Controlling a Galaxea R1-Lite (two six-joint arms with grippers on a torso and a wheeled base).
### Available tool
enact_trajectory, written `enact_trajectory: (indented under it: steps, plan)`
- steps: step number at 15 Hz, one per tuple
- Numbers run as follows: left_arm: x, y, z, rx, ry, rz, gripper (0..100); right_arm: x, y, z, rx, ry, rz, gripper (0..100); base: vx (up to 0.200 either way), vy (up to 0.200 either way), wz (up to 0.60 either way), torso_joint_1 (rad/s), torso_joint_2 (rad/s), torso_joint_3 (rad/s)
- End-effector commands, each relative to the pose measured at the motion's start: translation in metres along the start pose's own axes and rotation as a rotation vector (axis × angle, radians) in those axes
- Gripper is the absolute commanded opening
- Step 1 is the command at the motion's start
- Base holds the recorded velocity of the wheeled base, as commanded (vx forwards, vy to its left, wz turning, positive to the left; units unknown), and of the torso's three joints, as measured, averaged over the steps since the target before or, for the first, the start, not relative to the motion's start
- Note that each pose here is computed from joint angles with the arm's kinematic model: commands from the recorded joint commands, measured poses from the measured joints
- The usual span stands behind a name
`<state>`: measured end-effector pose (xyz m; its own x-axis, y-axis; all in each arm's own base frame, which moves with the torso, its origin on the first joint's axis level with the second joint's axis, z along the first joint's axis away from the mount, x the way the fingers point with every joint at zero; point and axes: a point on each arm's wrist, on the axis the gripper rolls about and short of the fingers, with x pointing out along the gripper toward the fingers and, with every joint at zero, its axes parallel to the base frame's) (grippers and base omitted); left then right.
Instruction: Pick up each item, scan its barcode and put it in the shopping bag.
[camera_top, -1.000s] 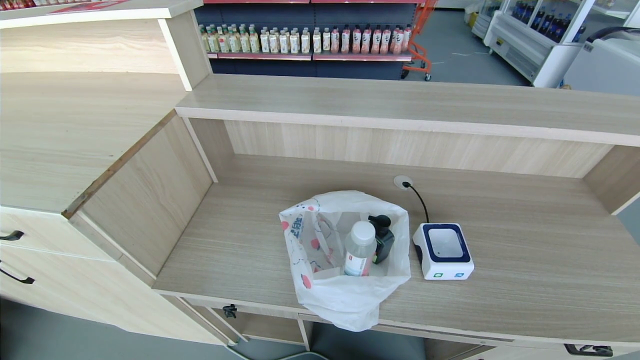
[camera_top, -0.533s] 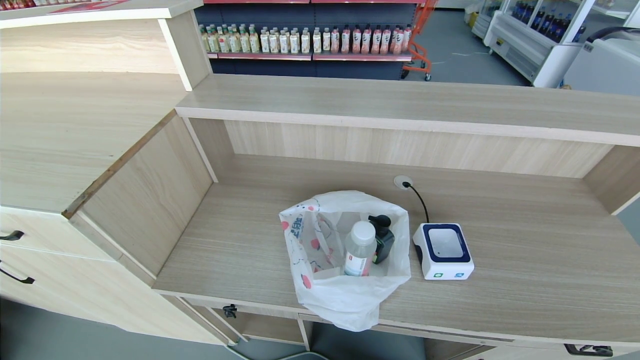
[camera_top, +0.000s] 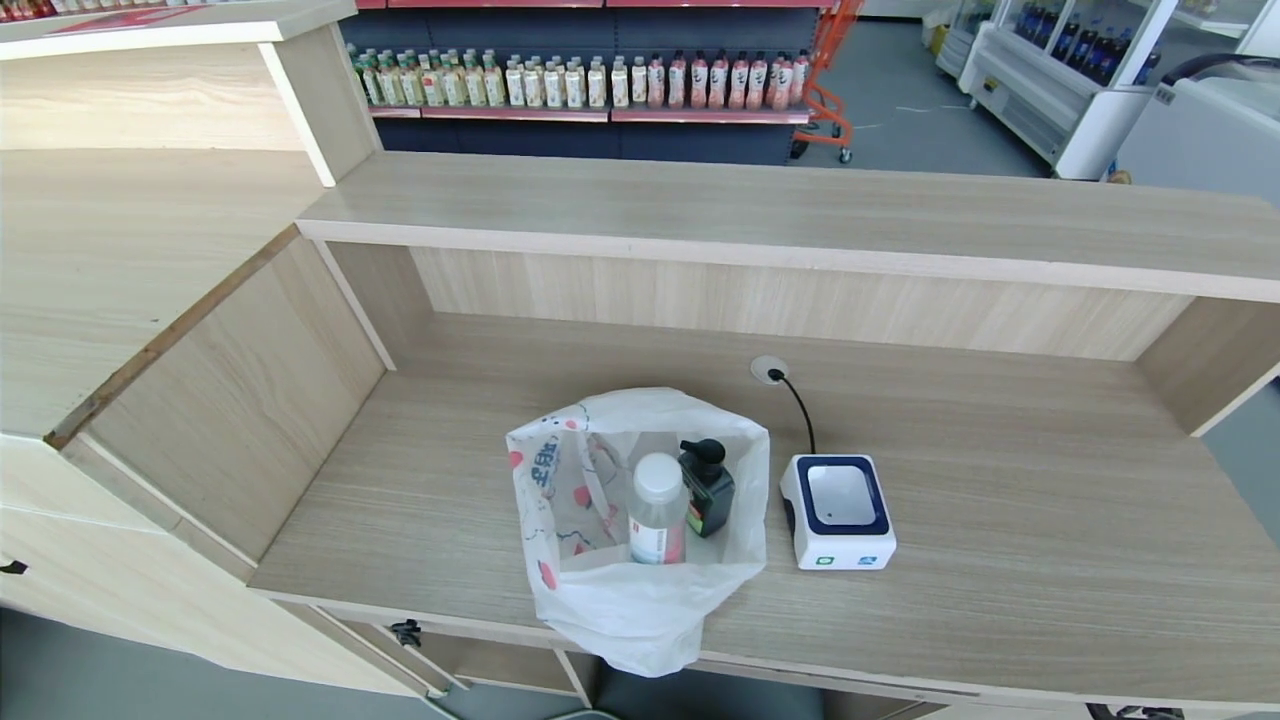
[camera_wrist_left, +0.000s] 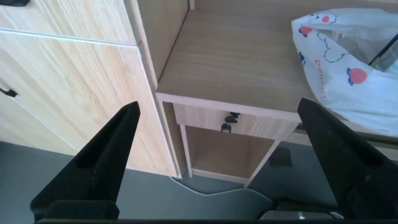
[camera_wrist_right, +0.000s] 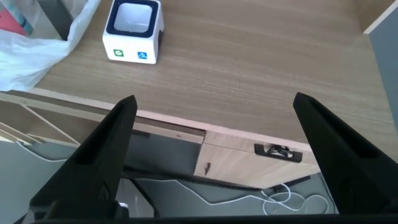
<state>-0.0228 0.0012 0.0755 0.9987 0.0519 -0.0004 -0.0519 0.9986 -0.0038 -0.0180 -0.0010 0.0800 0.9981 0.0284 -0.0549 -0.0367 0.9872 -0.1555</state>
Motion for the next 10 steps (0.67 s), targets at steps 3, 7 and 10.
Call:
enact_trajectory:
  steps: [3, 7, 10]
  plan:
    - [0.0000, 0.0000, 0.0001, -0.002, -0.002, 0.000, 100, 0.0005, 0.0002, -0.0002, 0.001, 0.005, 0.009, 100, 0.000, -0.067, 0.00, -0.001, 0.00, 0.001]
    - [0.0000, 0.0000, 0.0001, -0.002, -0.002, 0.000, 100, 0.0004, 0.0001, 0.0002, -0.008, 0.004, 0.007, 100, 0.000, 0.000, -0.15, -0.002, 0.00, 0.002]
    - [0.0000, 0.0000, 0.0000, -0.002, 0.000, 0.000, 100, 0.0005, 0.0002, 0.0000, -0.002, 0.004, 0.007, 100, 0.000, 0.000, 0.00, -0.072, 0.17, 0.077]
